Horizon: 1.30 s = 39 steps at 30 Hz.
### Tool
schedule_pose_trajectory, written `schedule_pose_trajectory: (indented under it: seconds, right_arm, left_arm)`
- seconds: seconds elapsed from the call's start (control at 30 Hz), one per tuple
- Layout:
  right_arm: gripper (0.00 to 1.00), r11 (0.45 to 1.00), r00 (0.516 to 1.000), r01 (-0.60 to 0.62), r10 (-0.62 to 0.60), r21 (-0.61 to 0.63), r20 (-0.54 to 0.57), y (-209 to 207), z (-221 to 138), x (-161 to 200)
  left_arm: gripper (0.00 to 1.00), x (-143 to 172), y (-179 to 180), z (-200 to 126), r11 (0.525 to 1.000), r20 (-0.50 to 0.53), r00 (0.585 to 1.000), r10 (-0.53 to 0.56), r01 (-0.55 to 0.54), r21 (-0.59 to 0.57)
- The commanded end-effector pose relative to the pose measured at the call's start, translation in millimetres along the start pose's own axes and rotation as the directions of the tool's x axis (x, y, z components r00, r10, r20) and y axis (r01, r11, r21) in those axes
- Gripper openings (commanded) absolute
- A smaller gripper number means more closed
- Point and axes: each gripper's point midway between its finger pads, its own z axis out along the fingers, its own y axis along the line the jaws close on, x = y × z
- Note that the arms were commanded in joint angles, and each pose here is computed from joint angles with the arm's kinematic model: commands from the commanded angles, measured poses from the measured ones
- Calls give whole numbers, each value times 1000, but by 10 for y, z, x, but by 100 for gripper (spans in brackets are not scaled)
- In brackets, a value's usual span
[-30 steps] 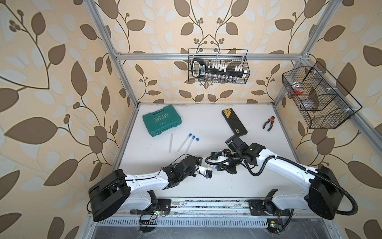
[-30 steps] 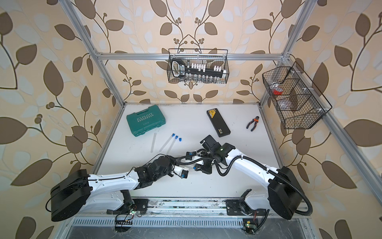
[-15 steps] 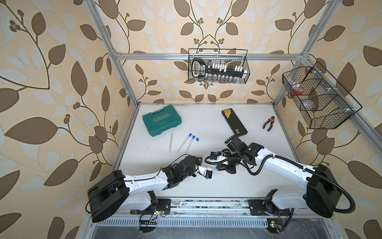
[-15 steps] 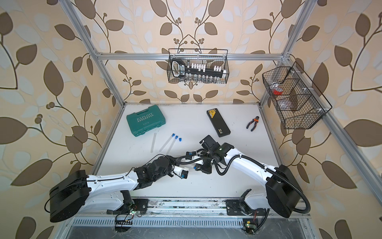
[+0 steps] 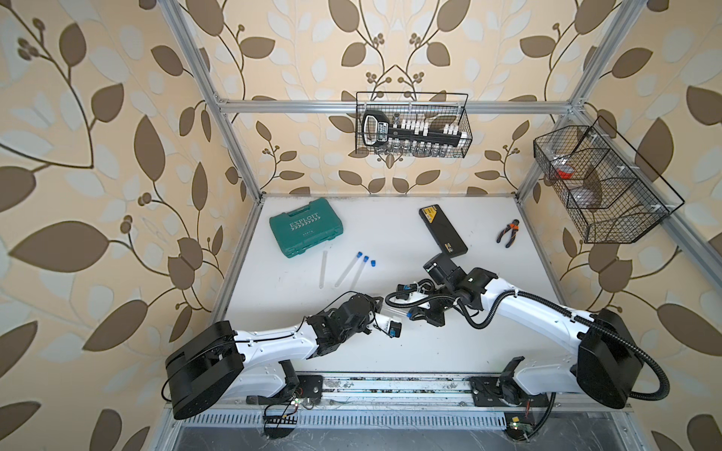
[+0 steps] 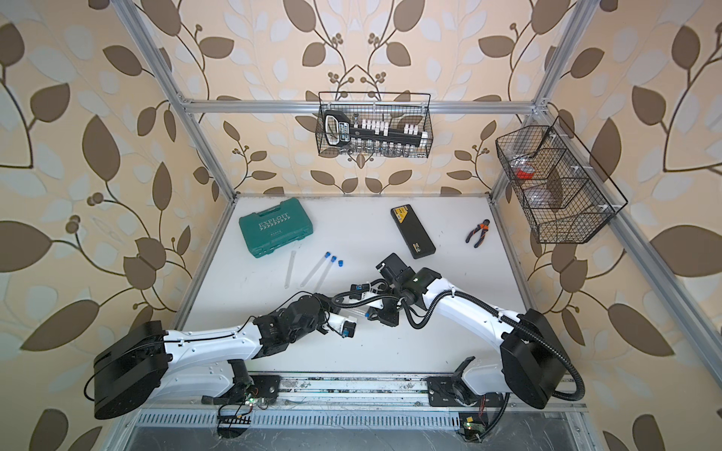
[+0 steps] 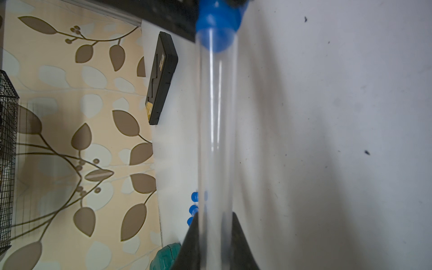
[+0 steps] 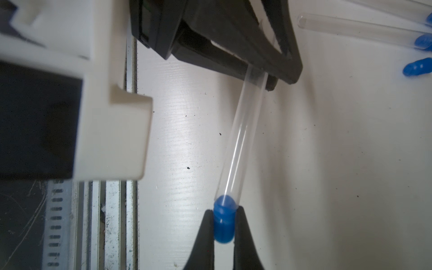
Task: Insert stoppers into test tubes
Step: Insert the stopper into the test tube.
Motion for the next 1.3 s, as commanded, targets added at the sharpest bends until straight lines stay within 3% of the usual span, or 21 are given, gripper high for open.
schedule_pose_trajectory:
  seconds: [0.0, 0.33, 0.57, 1.0, 1.27]
  right_arm:
    - [4, 1000, 998, -5, 5, -6, 56, -64, -52, -232]
    - [0, 994, 993, -104, 105, -30, 45, -235, -78, -539]
    - [0, 991, 987, -116, 123, -65, 107, -297, -125, -836]
    - [0, 988, 966, -98, 123, -118, 228, -299, -214, -1193]
    - [0, 976, 933, -119, 173, -183, 316, -265, -247, -1392]
  left_arm:
    - [0, -97, 57, -37, 999, 32, 999, 21, -20, -29]
    - [0, -202, -89, -87, 986, 44, 985, 168, -167, -13]
    - [0, -318, -171, -159, 977, 98, 972, 214, -215, -4]
    - [0, -671, -256, -378, 977, 326, 924, 200, -214, 8]
    - [0, -706, -255, -398, 973, 346, 914, 214, -230, 5]
